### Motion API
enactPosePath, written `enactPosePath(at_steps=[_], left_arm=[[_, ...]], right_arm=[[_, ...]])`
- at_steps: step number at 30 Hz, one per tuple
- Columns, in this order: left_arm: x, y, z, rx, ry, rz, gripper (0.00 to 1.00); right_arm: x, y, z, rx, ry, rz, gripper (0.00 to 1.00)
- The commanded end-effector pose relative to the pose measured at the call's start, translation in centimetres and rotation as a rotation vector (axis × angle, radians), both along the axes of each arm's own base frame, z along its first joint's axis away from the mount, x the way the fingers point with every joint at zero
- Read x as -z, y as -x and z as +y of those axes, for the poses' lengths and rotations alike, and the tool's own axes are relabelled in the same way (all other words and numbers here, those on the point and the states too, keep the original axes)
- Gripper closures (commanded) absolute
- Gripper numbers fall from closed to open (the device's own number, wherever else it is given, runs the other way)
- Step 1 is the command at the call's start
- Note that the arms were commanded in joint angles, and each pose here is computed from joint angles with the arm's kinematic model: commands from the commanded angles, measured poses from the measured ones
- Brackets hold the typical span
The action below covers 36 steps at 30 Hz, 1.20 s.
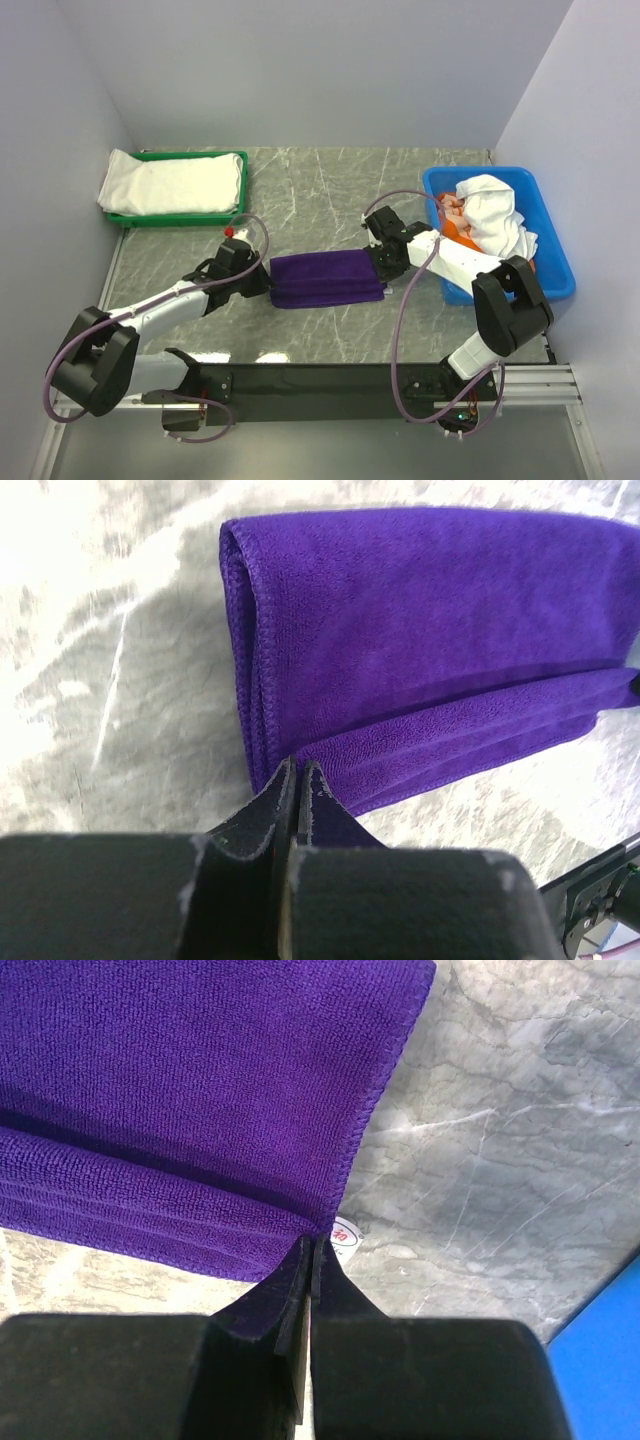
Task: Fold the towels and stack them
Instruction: Fold the towel, then smooth out wrinkles on the folded towel
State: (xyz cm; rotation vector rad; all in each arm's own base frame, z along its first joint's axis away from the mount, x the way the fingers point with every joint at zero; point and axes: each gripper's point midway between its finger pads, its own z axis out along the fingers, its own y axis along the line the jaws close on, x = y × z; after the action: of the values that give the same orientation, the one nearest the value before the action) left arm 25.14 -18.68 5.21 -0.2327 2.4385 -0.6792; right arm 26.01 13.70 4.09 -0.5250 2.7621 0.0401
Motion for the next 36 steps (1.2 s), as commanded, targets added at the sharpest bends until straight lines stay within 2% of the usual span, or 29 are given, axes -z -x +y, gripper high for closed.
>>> enactPosePath(at_steps=[1, 4, 6, 7, 8, 9, 11, 12, 14, 17, 19, 20, 23, 26, 27, 29, 30, 33, 36], left_arm=[[0.1, 0.5, 0.4, -0.020, -0.006, 0.012, 0.98], [-0.2, 0.9, 0.3, -0.017, 0.001, 0.011, 0.92], [-0.7, 1.0, 0.3, -0.019, 0.003, 0.002, 0.87], [-1.0, 1.1, 0.3, -0.021, 0.006, -0.003, 0.85], [-1.1, 1.5, 0.4, -0.018, 0.001, 0.004, 0.79], [-1.9, 1.5, 0.4, -0.021, 0.009, -0.013, 0.63], [-2.5, 2.1, 0.8, -0.025, -0.009, -0.007, 0.47], [-3.6, 2.3, 0.9, -0.027, 0.000, -0.028, 0.35], [-5.2, 2.5, 0.9, -0.026, 0.009, -0.059, 0.28], [-8.2, 2.4, 1.4, -0.052, 0.031, -0.141, 0.24], [-9.7, 1.9, 1.3, -0.063, 0.058, -0.175, 0.24], [-10.9, 1.6, 0.8, -0.061, 0.081, -0.189, 0.28], [-11.7, 0.7, -1.4, -0.010, 0.127, -0.168, 0.30], [-10.7, -0.2, -3.8, 0.039, 0.123, -0.118, 0.34], [-9.0, -0.6, -4.3, 0.040, 0.088, -0.076, 0.40], [-8.2, -0.7, -5.7, 0.073, 0.058, -0.066, 0.46], [-6.4, -0.9, -5.8, 0.068, 0.014, -0.033, 0.49], [-3.0, 0.3, -6.8, 0.110, -0.053, 0.051, 0.61], [-0.1, 1.6, -6.0, 0.098, -0.124, 0.132, 0.80]], right_arm=[[-0.9, -0.5, 0.2, 0.002, 0.009, -0.015, 0.99], [-1.2, -0.1, 0.5, -0.007, -0.004, -0.005, 0.95], [-1.8, 0.1, 1.0, -0.016, -0.028, -0.001, 0.88], [-2.1, 0.5, 1.4, -0.028, -0.036, 0.001, 0.79], [-3.0, 0.5, 1.7, -0.031, -0.056, -0.015, 0.68], [-3.5, 0.7, 2.0, -0.035, -0.071, -0.019, 0.64], [-4.8, 0.9, 2.5, -0.041, -0.090, -0.040, 0.54], [-6.0, 1.2, 3.0, -0.046, -0.129, -0.059, 0.52], [-7.9, 1.3, 3.6, -0.045, -0.185, -0.097, 0.49], [-9.8, 1.1, 4.7, -0.003, -0.284, -0.147, 0.49], [-10.3, 0.4, 5.5, 0.021, -0.341, -0.187, 0.52], [-10.5, 0.3, 5.9, 0.054, -0.370, -0.193, 0.54], [-9.8, -0.4, 6.4, 0.123, -0.419, -0.221, 0.57], [-8.4, -0.9, 6.6, 0.192, -0.449, -0.225, 0.60], [-8.3, -1.4, 6.8, 0.208, -0.468, -0.248, 0.61], [-6.4, -1.1, 6.2, 0.269, -0.460, -0.228, 0.61], [-5.8, -1.0, 6.2, 0.281, -0.460, -0.226, 0.62], [-3.5, -0.4, 5.8, 0.325, -0.445, -0.182, 0.62], [-1.6, 1.0, 5.5, 0.342, -0.439, -0.120, 0.62]])
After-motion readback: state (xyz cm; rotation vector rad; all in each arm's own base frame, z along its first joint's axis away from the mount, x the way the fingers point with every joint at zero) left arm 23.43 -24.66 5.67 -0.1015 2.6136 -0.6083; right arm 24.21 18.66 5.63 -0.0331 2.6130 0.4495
